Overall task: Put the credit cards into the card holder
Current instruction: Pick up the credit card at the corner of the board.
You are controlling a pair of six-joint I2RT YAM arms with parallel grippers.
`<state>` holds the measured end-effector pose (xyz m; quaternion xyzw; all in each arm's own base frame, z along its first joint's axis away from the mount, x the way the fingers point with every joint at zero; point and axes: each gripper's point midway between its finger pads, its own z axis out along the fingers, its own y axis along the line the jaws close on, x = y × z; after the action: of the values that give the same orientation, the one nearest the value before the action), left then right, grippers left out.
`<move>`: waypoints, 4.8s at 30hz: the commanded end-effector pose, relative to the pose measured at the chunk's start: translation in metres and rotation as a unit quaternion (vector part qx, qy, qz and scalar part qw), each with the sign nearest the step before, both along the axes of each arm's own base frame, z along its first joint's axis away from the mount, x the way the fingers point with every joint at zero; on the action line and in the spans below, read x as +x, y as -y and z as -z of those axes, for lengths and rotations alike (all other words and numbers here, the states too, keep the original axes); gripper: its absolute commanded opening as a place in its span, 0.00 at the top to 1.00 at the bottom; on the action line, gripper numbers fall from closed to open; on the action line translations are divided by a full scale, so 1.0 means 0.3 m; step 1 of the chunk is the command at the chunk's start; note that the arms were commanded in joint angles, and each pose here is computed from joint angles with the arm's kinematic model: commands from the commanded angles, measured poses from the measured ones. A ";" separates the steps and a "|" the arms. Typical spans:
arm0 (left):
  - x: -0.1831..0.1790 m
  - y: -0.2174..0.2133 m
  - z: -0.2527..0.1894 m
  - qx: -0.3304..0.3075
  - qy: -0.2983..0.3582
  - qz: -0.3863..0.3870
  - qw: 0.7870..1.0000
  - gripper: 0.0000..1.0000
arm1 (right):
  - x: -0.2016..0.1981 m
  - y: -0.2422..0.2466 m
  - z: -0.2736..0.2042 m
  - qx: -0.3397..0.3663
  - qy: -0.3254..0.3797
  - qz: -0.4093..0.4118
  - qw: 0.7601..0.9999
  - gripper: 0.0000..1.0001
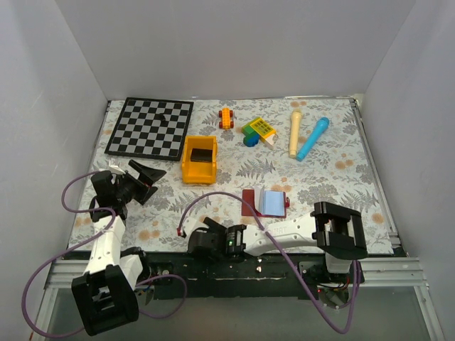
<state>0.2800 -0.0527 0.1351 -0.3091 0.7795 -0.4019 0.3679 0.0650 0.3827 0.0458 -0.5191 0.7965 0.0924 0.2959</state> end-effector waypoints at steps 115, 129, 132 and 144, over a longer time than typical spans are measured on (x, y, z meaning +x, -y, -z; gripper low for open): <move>-0.030 0.041 0.046 -0.027 0.001 0.033 0.999 0.02 | 0.041 0.045 0.106 -0.053 0.004 0.018 0.998 0.41; -0.017 0.036 0.035 -0.023 0.014 0.034 0.999 0.02 | 0.057 0.060 0.039 -0.034 0.014 0.032 0.999 0.61; -0.017 0.036 0.038 -0.024 0.014 0.033 0.999 0.02 | 0.066 0.058 0.020 -0.028 0.014 0.032 0.999 0.64; -0.020 0.038 0.042 -0.026 0.012 0.033 0.999 0.02 | 0.112 0.074 -0.043 -0.008 0.023 0.045 0.999 0.80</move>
<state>0.2760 -0.0626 0.1226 -0.2929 0.7756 -0.4315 0.3557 0.0909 0.3677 0.0483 -0.4953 0.8124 0.0661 0.3005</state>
